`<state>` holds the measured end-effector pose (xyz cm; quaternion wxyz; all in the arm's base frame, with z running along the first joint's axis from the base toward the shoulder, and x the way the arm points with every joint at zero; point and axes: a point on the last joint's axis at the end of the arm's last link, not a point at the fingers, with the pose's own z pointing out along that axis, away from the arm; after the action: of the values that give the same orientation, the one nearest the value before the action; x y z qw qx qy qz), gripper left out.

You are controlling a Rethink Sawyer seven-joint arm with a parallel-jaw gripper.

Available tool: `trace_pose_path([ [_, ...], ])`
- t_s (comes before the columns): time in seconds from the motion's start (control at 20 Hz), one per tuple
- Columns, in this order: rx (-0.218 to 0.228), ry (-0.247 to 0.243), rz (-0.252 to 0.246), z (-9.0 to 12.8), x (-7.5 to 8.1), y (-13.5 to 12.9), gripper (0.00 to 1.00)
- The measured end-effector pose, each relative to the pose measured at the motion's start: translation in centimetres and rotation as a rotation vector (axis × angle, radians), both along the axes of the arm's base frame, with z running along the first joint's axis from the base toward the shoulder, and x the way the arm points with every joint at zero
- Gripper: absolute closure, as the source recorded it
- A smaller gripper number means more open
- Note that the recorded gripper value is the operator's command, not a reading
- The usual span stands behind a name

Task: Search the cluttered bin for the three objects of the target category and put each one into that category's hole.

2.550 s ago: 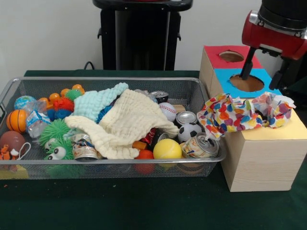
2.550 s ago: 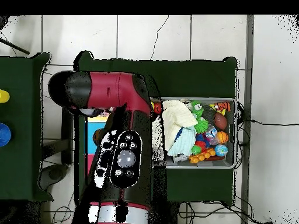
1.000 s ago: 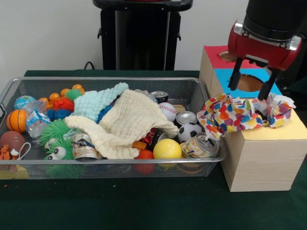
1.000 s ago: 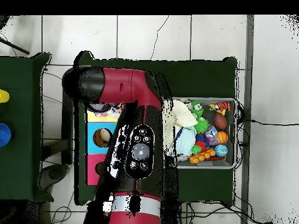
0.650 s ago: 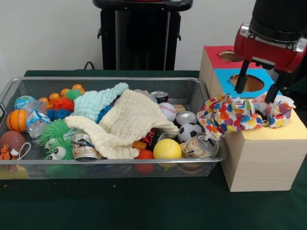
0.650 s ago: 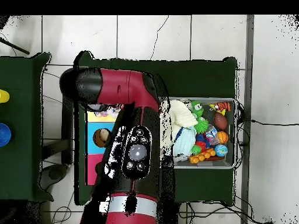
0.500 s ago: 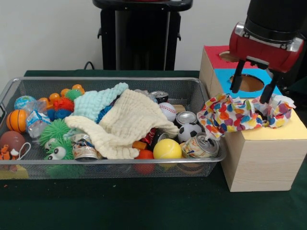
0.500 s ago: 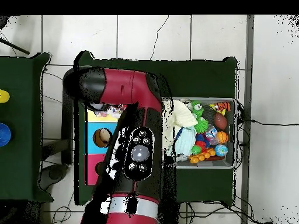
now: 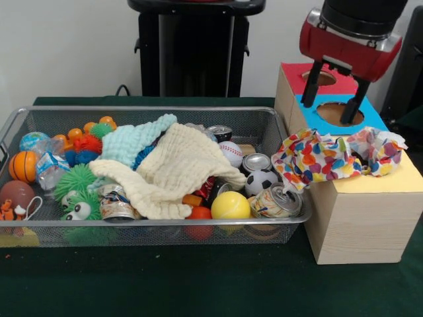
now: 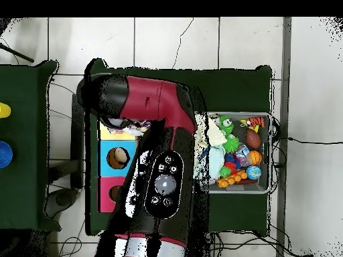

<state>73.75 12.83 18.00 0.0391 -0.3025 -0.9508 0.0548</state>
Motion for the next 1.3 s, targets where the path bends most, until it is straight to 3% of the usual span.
trace_pose_path([
  [0.15, 0.004, -0.009, -0.024, 1.6, 0.2, -0.4, 0.00],
  [0.4, 0.003, -0.013, -0.037, 1.9, 0.3, -0.8, 0.00],
  [0.85, 0.019, 0.025, -0.083, -0.7, 0.2, -2.4, 0.00],
  [1.3, -0.016, 0.064, -0.114, -3.2, -0.5, -4.0, 0.00],
])
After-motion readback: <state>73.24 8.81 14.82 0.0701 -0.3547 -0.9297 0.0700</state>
